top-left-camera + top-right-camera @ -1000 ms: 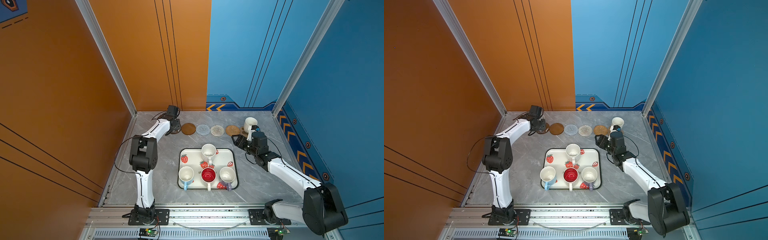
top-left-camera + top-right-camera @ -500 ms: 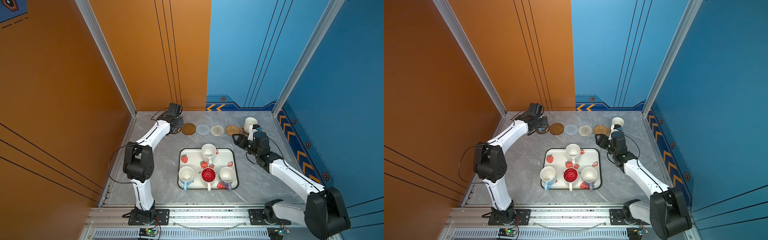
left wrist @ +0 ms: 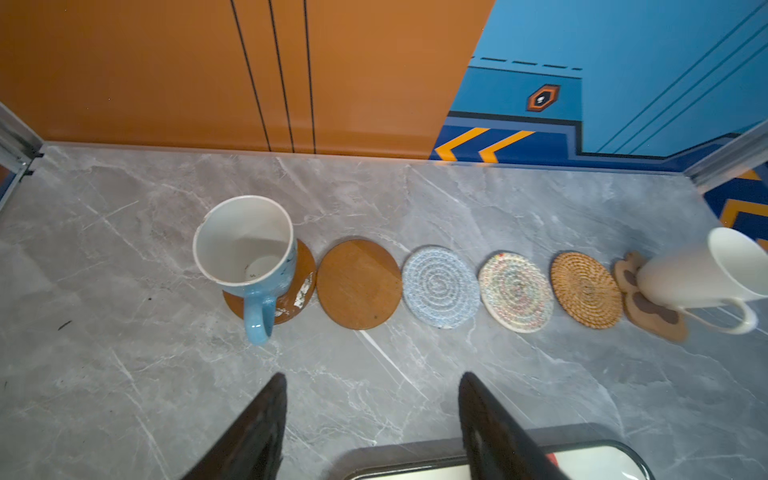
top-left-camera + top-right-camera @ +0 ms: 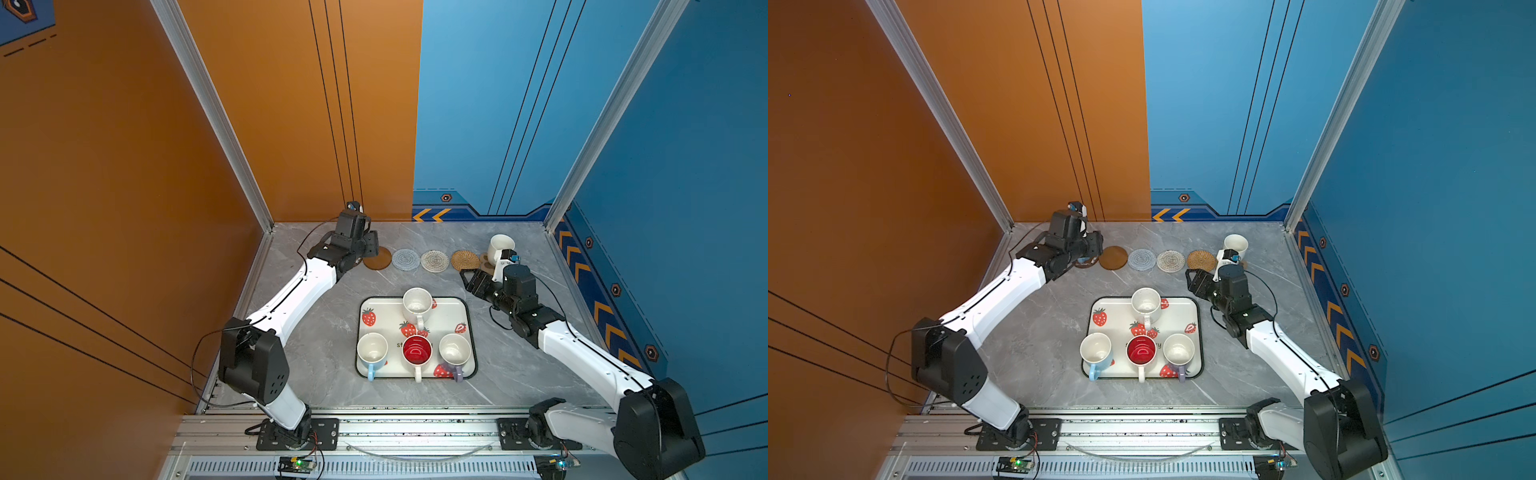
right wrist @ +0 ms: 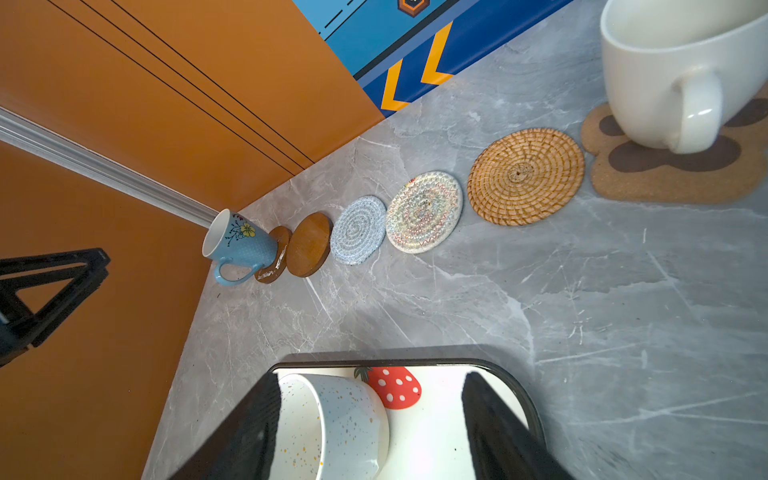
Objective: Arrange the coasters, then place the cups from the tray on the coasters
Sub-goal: 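Raise the left gripper off the mug and draw it back toward the tray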
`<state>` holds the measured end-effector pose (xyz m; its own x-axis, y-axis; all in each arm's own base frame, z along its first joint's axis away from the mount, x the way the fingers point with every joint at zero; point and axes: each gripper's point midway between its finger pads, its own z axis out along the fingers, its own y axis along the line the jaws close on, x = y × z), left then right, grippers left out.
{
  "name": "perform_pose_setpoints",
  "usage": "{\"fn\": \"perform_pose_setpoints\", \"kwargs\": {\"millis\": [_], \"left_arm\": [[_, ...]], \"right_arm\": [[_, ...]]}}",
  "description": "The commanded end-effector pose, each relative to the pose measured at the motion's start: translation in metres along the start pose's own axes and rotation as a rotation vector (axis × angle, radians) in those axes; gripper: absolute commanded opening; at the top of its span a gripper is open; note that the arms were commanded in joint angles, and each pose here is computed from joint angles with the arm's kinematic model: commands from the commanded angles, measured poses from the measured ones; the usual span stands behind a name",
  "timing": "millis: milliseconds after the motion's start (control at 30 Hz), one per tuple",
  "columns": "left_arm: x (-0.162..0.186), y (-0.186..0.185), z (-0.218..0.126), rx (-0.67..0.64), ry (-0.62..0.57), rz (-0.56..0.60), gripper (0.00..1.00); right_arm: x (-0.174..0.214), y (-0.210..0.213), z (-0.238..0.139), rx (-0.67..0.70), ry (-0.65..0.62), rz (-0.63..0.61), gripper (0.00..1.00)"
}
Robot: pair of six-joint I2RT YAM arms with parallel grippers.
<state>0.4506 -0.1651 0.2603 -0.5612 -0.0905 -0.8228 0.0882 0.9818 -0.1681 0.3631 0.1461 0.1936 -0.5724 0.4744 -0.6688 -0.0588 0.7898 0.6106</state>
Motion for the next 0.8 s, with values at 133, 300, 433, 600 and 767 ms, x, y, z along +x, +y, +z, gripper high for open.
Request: {"fn": "perform_pose_setpoints", "kwargs": {"millis": [133,300,433,600,767], "left_arm": [[0.009,-0.031,-0.032,0.068,-0.059,0.06,0.69],[0.02,-0.045,-0.052,0.094,-0.107,0.052,0.71],[0.032,-0.046,-0.068,0.076,-0.124,0.051,0.72],[0.058,-0.042,-0.081,0.087,-0.139,0.028,0.73],[0.065,-0.033,-0.094,0.103,-0.181,0.004,0.75]], "right_arm": [[-0.006,0.016,-0.001,0.003,-0.021,-0.022,0.68],[-0.001,0.027,0.004,-0.001,0.002,-0.048,0.68],[0.004,0.036,0.009,-0.004,0.016,-0.068,0.68],[0.009,0.045,0.015,0.005,0.044,-0.103,0.68],[0.012,0.054,0.017,0.007,0.056,-0.127,0.68]]}}
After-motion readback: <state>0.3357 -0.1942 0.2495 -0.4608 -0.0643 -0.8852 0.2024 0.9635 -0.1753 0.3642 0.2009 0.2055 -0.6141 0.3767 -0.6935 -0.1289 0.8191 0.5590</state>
